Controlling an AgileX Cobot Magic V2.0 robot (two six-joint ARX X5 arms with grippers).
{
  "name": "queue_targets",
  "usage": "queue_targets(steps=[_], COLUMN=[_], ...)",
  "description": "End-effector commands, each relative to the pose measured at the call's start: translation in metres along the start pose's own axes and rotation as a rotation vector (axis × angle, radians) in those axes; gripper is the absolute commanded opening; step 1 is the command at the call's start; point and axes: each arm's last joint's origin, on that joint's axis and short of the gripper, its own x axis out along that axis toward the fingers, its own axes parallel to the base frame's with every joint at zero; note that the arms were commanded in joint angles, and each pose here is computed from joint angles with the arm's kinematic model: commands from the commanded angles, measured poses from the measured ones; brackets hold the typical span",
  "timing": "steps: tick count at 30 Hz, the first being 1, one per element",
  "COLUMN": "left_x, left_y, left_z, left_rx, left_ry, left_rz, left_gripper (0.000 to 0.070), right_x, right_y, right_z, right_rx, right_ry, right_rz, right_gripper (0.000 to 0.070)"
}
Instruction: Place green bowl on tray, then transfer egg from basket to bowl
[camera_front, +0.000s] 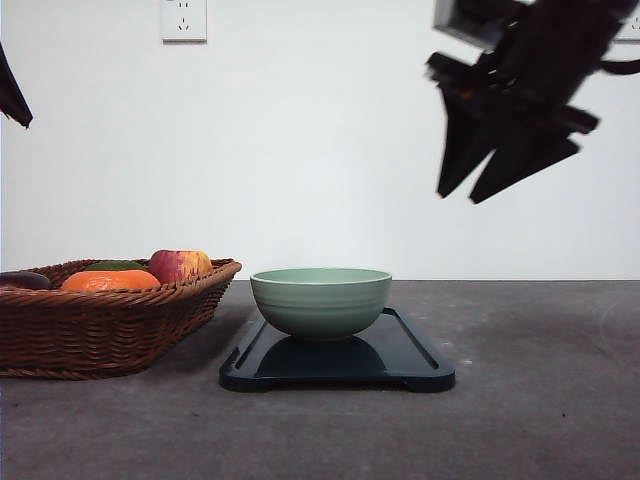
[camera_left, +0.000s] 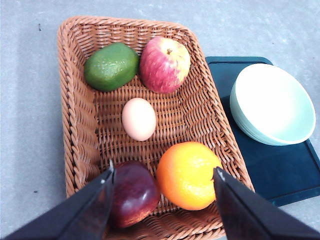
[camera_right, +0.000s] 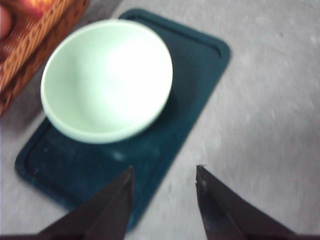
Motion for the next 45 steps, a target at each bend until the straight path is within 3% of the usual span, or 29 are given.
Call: queue_targets(steps=[1,11,17,24,31,39,45], left_x=[-0.003,-0.003,-0.003,0.005,0.039,0.088,0.127], left_y=[-0.002,-0.002,-0.002,-0.002,-0.005,-0.016,-0.021], left_z=[0.007,0.009,0.011,0.011,0.016,0.036,0.051], left_rx=[0.010,0.016,0.022,0.014,-0.034,0.022,0.044], left_ry=[-0.025,-0.045,-0.065,-0.035,0.082,0.193,0.259], left_rz=[-0.007,-0.008,-0.009,-0.017,-0.033,0.122,0.135], left_gripper=[0.0390,0.0389,0.0390,0.0390,0.0390,0.0390,0.0391], right_x=[-0.006,-0.039,-0.043,-0.044,-0.044,-0.044,-0.044], right_y=[0.000,-0.008,-0.011,-0.011,-0.011,-0.011,-0.011], right_z=[-0.004,-0.043,-0.062,-0.066,-0.065,-0.065,-0.065], right_rx=[-0.015,-0.007,-0.056,-0.063,-0.063,-0.063,-0.063], right_ry=[-0.020,-0.083,-0.111,-0.131,-0.136,-0.136,-0.137], right_rz=[-0.004,-0.048,-0.070,-0.072,-0.080,-0.080,-0.080], right_gripper=[0.0244,0.0244,0.0244,0.0244,0.0244,0.0244,0.0244])
